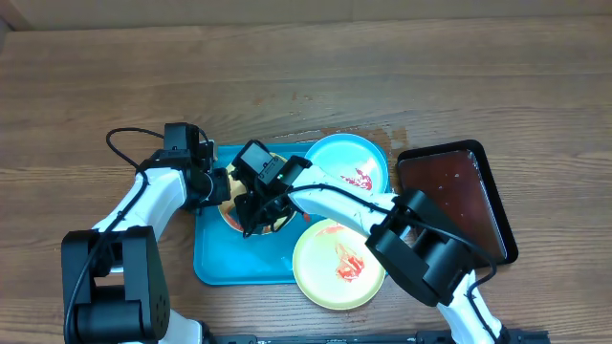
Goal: Clean dirty plates on tray and stack at the side
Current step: 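Carry the sponge with the right gripper onto the left yellow plate, then scrub the yellow plate with the sponge while the left gripper holds it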
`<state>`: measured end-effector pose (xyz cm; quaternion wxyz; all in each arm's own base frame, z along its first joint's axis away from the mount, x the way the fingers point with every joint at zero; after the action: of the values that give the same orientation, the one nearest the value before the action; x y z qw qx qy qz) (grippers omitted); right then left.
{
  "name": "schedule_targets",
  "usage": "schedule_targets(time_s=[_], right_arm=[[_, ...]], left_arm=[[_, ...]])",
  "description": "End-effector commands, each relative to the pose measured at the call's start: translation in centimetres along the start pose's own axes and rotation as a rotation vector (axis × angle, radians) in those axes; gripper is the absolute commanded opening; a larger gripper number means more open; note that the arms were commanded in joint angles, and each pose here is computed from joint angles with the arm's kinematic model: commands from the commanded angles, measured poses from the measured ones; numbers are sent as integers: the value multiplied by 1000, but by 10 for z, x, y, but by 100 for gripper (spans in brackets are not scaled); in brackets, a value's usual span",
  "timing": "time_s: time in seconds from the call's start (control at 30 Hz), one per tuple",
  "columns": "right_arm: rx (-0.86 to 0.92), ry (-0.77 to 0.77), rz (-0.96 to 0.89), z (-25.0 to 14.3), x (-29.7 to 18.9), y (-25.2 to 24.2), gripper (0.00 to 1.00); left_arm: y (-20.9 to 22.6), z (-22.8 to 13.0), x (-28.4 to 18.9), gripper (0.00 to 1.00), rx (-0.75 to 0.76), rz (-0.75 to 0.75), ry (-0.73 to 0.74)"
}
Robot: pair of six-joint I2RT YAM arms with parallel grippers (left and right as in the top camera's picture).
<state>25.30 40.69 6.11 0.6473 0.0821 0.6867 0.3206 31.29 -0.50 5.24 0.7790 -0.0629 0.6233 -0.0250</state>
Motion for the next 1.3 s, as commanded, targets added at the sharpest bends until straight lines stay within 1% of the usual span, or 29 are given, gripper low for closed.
schedule_targets(time_s=[0.0,0.13,0.23,0.37,0.5,0.6,0.7,0.83,1.03,1.13,1.27], right_arm=[[89,79,59,-3,20,-13,4],[136,42,97,16,22,-26,4],[162,-27,134,38,14,-35,4],[239,-121,166,67,-2,-52,4],[306,-203,142,87,-16,-76,4],[347,-245,79,94,-23,-96,4],[398,-243,16,92,-27,-115,4],[435,-169,-57,75,-27,-130,4],[466,-103,-239,52,-31,-153,4],[423,-75,-296,47,-36,-156,4],[344,-8,-326,38,-40,-150,4]], left_arm=[[3,-16,16,4,8,28,74],[3,-16,16,4,8,28,74],[3,-16,16,4,8,28,74],[3,-15,16,4,9,29,71],[4,-15,16,4,9,39,72],[6,-16,16,4,9,55,75],[6,-16,16,4,9,55,74],[6,-16,16,4,9,55,74],[6,-16,16,4,9,55,74],[6,-16,16,4,9,55,73],[6,-16,16,4,5,55,73]])
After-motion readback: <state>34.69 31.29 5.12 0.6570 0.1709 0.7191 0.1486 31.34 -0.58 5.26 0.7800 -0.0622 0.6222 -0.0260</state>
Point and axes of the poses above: each gripper's point midway between its finger pads, its own x axis out along the fingers, its own y axis along the line the jaws close on, z = x × y, the point moved 5 cm from there along -x, back along the fingers, and after that the axes turned 5 degrees about x, right-handed, at the moved point
